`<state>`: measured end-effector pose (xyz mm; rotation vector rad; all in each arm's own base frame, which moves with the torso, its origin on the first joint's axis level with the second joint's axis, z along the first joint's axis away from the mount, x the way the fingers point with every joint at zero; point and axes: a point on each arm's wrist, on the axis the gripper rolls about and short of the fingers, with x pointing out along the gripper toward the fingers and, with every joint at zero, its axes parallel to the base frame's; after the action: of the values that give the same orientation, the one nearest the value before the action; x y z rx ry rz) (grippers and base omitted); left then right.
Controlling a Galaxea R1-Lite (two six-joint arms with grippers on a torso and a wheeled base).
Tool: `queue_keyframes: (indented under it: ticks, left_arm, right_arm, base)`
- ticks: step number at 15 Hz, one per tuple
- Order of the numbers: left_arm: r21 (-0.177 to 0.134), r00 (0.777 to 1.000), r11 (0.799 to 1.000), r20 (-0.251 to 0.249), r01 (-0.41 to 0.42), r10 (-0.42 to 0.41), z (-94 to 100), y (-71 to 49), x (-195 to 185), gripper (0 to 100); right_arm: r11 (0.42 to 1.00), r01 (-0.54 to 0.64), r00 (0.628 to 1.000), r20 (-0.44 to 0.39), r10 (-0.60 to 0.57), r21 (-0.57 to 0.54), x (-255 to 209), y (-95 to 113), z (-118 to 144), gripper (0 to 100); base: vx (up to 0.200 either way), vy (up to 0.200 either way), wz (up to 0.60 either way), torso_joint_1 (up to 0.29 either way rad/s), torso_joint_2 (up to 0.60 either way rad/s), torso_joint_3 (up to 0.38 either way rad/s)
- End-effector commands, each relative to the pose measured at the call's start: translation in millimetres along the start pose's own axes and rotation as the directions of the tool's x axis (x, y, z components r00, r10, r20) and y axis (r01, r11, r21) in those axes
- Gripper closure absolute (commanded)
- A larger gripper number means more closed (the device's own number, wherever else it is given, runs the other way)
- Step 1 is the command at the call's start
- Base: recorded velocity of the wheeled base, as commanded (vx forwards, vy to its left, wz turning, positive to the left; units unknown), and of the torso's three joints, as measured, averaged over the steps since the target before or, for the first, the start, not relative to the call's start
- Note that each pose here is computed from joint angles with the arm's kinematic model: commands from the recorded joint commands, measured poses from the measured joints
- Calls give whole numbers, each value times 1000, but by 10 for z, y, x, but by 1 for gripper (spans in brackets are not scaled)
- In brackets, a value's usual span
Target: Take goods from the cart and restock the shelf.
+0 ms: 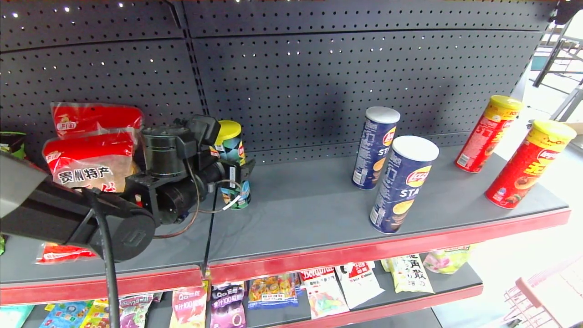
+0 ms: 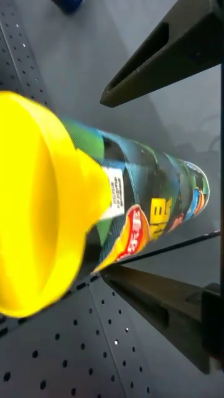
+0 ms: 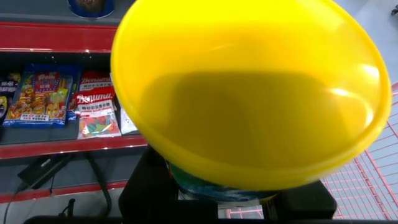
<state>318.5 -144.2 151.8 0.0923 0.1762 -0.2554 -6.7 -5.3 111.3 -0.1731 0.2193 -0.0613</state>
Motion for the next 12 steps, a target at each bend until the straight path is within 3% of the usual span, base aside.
queue_keyframes:
  ticks: [1,5,7,12]
  left_arm:
    - [2,1000,1000,4,7,-7,8,-36,15,0]
    - [-4,1000,1000,18,-18,18,27,-66,114,0]
    - [-16,995,998,73,-60,61,11,-82,214,0]
    - [-27,995,998,78,-57,59,6,-119,201,0]
  right_arm:
    - [1000,0,1000,-1,0,-1,1,0,3,100]
    - [1000,0,1000,1,0,-1,-1,-1,7,100]
    - [1000,2,1000,-1,-2,5,1,-1,8,100]
    - [1000,-1,1000,-8,1,10,10,-1,24,100]
  base:
    - [0,0,0,0,0,0]
    - [0,0,0,0,0,0]
    - [0,0,0,0,0,0]
    - [0,0,0,0,0,0]
